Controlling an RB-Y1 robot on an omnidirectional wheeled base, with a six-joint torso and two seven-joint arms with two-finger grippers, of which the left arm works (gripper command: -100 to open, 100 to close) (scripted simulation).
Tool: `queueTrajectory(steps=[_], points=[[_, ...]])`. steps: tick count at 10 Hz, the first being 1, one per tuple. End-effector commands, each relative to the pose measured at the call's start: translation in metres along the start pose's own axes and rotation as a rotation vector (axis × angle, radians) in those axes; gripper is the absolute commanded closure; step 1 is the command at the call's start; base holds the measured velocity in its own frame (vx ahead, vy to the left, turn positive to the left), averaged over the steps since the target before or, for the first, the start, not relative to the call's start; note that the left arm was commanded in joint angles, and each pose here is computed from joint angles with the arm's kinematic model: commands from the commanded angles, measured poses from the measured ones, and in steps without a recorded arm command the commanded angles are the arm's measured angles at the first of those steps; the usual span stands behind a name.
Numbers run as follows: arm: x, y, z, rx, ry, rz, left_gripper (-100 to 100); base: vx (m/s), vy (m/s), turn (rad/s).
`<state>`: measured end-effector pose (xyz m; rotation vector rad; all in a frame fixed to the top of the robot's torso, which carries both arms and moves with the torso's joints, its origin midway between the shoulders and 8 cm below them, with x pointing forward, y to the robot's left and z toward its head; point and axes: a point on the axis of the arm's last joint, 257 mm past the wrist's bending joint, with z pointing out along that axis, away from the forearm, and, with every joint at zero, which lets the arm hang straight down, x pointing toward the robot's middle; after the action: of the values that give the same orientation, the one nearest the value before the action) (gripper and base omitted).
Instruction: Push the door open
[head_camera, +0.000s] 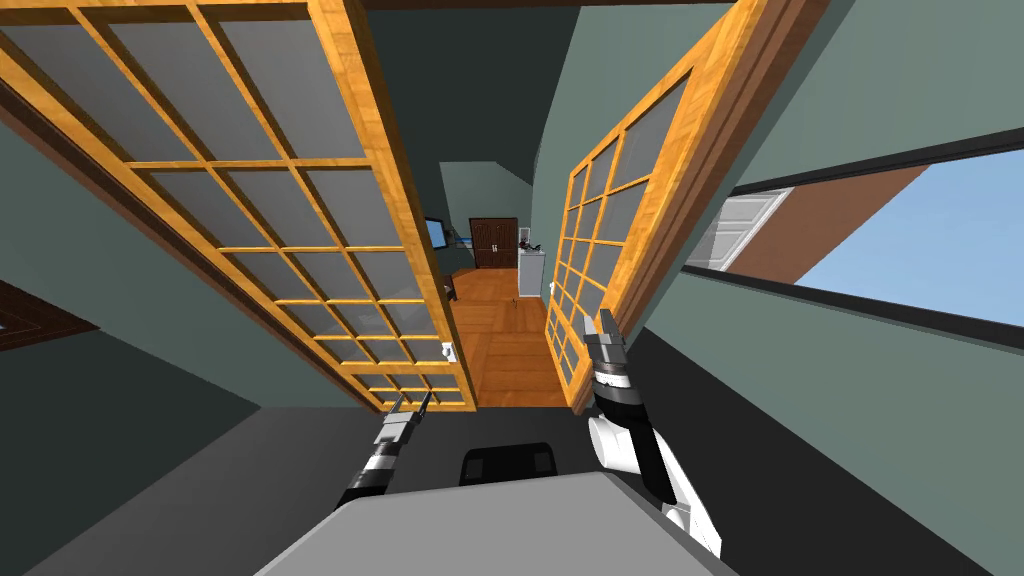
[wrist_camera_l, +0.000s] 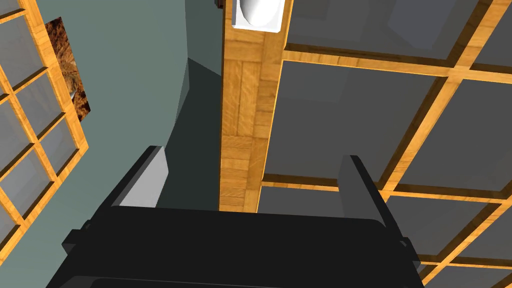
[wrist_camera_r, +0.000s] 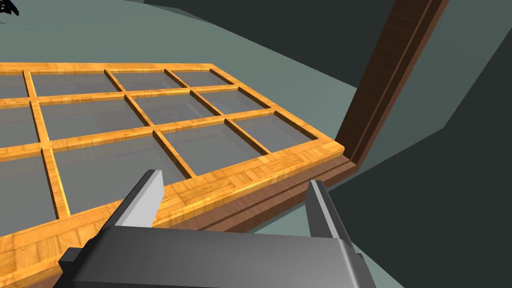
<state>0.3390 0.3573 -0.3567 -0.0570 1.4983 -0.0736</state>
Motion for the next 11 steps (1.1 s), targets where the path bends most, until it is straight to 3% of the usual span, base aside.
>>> queueTrajectory(steps=[1,7,11], points=[[0.008,-0.001,-0.0051,0.001,0.015,0.02,-100,0.084,0.024,-0.054],[0.039,-0.008,-0.0253,0.006,0.07,0.081,-100,0.086,0.033,-0.057],[0.036,-0.003,-0.0191,0.003,0.068,0.092,-100,0.119,0.015,-0.021]])
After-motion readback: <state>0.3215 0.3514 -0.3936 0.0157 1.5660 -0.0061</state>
